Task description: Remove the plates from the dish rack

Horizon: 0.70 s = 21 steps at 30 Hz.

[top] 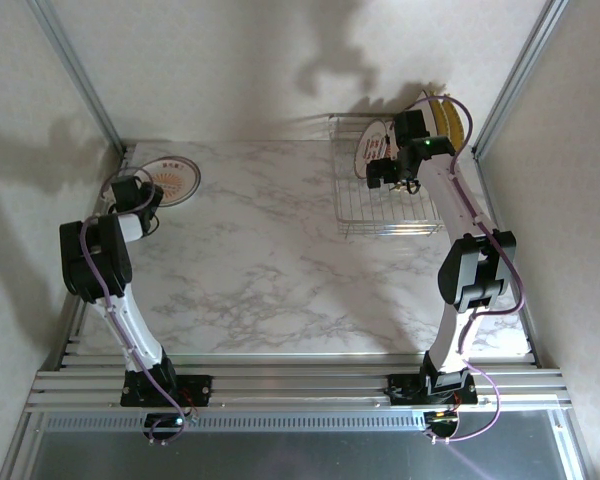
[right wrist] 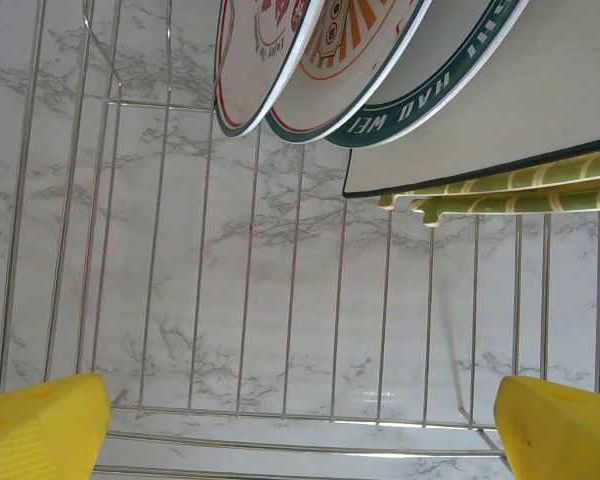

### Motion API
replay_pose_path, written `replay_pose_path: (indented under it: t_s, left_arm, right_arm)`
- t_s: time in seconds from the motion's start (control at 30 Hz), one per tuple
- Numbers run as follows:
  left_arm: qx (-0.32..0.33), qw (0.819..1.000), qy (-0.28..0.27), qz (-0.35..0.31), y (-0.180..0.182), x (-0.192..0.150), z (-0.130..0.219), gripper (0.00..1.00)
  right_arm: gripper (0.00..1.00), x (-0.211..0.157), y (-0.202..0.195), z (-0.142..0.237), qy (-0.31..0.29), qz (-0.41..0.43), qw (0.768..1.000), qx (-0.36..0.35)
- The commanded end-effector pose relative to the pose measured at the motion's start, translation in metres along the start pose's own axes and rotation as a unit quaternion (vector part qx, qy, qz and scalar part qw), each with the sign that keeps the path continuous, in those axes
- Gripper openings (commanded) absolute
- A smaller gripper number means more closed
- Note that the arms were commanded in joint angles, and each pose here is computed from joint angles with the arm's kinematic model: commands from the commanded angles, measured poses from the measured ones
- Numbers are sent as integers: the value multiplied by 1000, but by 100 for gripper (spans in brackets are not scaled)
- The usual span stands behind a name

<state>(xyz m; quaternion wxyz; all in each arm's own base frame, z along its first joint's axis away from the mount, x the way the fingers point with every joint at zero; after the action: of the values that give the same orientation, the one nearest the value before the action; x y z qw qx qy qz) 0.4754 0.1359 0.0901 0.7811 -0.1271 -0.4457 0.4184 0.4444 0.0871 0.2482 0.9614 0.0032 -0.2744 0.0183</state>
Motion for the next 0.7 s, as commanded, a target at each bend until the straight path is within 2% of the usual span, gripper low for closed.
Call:
replay_pose_path:
  t_s: [0.0,0.2,0.43,0.47,0.53,0.6,0.67]
  left_arm:
    - [55,996,-8,-74,-4,9,13,59]
    - [127,979,-17,-159,-6,13,27,74]
    - [166,956,-3,-243,-21,5,45,93]
    - [163,950,1,-265,-29,2,51,99]
    - [139,937,36,-319,-50,-10,58,100]
    - [143,910,69,-383,-69,-27,66,100]
    - [148,893,96,-413,-79,-38,73,100]
  right_arm:
    - [99,0,1,0,-2,10,1000,3]
    - [99,0,-1,6,-8,12,1000,2]
    - [99,2,1,8,-11,14,1000,8]
    - [99,3,1,8,-11,13,1000,10]
    - [99,6,2,10,-11,14,1000,11]
    - [99,12,2,10,-15,14,1000,9]
    - [99,19,3,12,-22,13,1000,9]
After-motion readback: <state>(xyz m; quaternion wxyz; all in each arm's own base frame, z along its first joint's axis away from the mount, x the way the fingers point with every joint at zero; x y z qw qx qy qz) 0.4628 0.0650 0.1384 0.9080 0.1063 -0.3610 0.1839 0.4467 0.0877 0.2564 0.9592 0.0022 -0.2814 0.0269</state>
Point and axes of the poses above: each hand's point on the last joint's axis, 136 mm out from that joint toward the fingers, its own z axis back along the fingers, its own y axis along the line the jaws close on, x = y × z, the point moved 5 cm from there along z, back along the fingers, and after that the axes turned 7 degrees about -z, right-handed, at the moved point
